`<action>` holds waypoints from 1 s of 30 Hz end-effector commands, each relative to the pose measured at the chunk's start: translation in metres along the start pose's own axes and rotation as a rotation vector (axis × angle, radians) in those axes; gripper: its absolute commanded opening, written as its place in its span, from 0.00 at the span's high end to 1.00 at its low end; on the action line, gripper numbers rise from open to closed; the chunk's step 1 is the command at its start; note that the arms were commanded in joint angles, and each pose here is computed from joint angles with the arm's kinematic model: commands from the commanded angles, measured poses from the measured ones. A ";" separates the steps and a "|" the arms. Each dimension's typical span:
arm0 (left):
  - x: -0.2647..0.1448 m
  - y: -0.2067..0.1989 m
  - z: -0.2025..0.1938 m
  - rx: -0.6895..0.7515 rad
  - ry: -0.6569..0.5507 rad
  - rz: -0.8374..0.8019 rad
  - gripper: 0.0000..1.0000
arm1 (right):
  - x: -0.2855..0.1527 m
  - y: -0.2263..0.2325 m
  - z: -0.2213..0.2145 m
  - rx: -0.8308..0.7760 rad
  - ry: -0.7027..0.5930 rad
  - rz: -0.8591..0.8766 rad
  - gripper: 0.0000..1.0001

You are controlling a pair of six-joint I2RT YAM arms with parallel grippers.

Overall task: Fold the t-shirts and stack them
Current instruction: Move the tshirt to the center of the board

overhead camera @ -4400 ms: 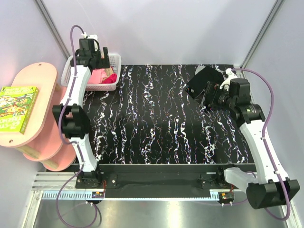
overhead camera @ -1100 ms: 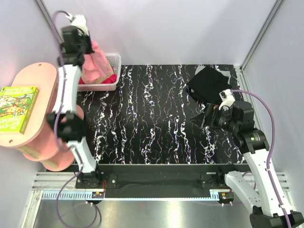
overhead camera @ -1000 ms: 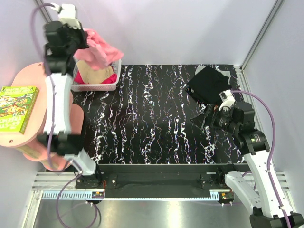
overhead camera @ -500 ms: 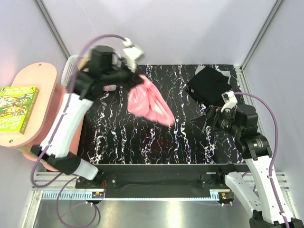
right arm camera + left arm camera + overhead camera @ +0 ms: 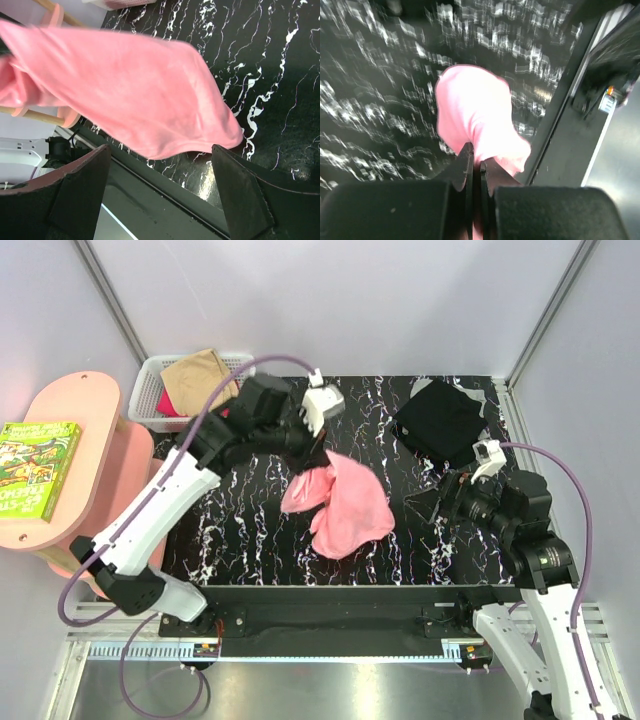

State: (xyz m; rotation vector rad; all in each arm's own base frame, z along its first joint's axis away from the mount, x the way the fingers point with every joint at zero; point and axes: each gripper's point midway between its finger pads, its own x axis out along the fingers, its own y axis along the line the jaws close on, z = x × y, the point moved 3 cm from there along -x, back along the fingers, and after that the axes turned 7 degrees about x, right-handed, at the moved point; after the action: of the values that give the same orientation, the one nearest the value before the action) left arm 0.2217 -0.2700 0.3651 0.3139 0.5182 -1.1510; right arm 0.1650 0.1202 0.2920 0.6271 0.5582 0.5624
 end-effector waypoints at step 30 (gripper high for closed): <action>0.057 0.178 -0.189 -0.506 0.264 0.296 0.04 | 0.160 0.017 -0.153 -0.483 0.637 -0.263 0.00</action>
State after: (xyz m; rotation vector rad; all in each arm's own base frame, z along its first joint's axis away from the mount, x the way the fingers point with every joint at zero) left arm 0.3549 -0.1536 0.1422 0.0857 1.0538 -0.6508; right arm 0.1467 0.2822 0.1394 0.0899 1.2356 0.7120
